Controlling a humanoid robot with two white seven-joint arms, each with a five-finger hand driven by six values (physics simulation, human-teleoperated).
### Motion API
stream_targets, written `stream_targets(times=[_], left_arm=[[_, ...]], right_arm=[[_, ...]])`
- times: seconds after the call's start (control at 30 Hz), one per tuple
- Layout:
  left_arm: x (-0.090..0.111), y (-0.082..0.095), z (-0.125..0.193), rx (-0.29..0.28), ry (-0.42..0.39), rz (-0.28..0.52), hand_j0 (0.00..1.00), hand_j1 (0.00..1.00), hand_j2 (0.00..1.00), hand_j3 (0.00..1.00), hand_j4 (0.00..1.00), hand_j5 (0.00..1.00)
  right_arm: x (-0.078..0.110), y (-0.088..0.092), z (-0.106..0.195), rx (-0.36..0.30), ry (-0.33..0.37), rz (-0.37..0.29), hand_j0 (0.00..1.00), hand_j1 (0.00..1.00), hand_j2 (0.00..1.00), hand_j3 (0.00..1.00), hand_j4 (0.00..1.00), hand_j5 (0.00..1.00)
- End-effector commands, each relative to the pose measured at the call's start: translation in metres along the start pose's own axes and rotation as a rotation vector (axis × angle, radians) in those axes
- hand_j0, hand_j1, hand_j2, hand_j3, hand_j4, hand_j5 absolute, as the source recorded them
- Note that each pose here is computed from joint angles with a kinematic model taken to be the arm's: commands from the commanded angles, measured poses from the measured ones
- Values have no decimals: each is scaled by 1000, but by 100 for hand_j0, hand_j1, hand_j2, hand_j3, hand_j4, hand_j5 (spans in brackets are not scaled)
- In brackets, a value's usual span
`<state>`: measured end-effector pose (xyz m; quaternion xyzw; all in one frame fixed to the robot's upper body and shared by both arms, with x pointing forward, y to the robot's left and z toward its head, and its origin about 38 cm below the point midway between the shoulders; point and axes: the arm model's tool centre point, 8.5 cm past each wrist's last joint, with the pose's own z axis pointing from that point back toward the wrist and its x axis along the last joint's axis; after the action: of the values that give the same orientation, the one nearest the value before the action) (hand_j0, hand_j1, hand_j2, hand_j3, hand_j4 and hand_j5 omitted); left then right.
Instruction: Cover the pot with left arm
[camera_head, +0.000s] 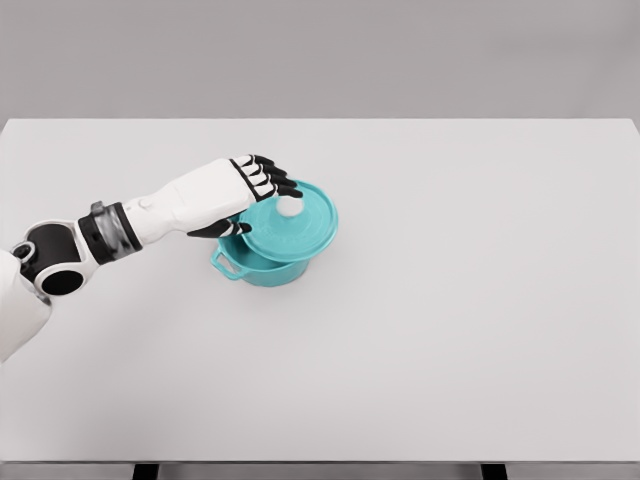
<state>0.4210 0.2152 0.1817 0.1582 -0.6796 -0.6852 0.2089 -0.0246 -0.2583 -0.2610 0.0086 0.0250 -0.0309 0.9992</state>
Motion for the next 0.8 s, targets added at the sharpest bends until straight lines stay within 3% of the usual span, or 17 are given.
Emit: stream_targets(times=[0.0,0.2,0.77], left_arm=[[0,1,1,5,1,5,90,90,90,90,90,90],[-4,4,5,10,13,-1,96,96,96,96,96,96],[-8,12,15,12,28,-21,99,99,99,99,99,99]], right_arm=[[0,0,0,0,-1,0,100,100,100,100,100,100],[0,0,0,0,-1,0,100,100,100,100,100,100],[0,0,0,0,1,0,100,100,100,100,100,100]])
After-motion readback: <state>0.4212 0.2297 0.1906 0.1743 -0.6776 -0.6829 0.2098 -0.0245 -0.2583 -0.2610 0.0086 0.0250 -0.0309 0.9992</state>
